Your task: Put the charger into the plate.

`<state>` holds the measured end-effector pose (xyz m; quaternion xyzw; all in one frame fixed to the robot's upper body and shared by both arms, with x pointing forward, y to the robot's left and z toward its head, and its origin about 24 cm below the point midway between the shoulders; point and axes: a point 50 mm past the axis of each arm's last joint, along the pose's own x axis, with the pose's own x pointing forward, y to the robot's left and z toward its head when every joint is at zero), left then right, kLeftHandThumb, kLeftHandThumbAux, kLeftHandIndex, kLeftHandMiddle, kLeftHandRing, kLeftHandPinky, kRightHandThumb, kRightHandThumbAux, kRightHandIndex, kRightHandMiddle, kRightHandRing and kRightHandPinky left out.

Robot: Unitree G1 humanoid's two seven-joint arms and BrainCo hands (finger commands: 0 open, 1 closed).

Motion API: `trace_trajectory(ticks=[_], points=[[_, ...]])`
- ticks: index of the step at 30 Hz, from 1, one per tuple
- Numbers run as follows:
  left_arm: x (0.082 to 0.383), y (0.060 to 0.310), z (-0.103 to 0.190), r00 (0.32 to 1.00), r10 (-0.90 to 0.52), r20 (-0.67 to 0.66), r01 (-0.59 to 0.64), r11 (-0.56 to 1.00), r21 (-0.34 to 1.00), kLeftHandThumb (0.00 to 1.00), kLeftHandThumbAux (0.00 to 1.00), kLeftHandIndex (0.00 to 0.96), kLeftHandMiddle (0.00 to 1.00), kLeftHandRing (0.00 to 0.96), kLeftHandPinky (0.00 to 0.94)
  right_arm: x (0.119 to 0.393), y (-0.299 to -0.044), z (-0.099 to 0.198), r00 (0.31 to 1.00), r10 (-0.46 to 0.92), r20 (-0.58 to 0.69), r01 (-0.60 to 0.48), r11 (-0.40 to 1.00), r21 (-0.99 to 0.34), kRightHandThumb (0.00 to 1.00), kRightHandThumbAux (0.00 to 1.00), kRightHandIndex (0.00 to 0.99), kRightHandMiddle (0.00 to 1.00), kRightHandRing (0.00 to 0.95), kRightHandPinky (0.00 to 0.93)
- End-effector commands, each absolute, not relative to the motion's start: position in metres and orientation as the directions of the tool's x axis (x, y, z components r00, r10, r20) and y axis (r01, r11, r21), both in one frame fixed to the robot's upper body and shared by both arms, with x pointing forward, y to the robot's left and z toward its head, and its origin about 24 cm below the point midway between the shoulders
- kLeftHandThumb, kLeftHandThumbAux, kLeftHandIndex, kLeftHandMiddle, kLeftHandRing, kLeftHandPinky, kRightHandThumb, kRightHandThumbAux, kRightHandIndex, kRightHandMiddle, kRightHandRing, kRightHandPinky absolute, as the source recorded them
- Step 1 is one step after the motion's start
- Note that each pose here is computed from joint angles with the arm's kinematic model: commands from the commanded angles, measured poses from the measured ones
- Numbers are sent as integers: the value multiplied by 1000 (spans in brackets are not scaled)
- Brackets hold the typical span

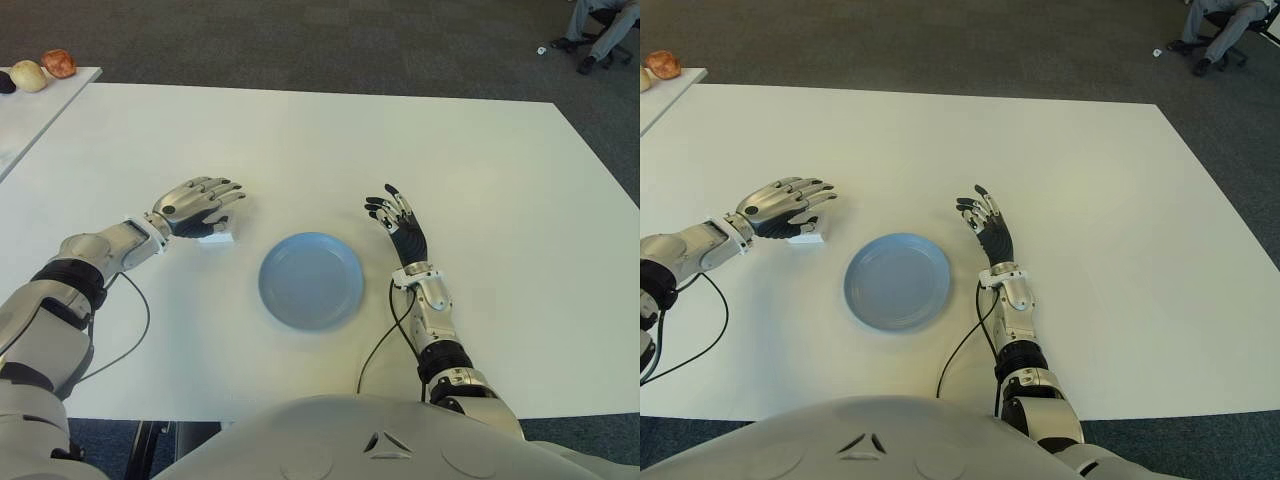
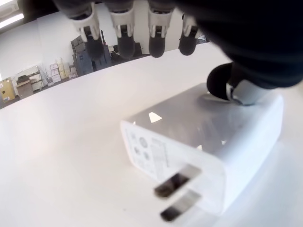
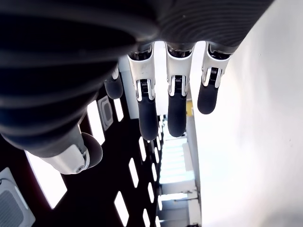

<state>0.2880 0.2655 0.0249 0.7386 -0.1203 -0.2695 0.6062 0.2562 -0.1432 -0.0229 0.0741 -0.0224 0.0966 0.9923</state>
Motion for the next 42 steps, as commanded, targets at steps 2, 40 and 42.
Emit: trace_trajectory(ticks=[2,40,42], points=[[280,269,17,818,-487,-307,206,-250,946,52,415,0,0,0,0,227,-149,-57,982,161,-97,-141,973,185,90,577,72,309,269,215],[289,269,53,855,-473,-214,147,-175,974,72,442,0,0,0,0,228,-150,-58,984,148,-104,-125,973,196,36,587,100,314,275,214],[289,269,53,855,-471,-217,149,-177,973,73,445,0,0,0,0,228,-150,-58,983,149,-103,-126,972,196,35,589,105,315,276,216]])
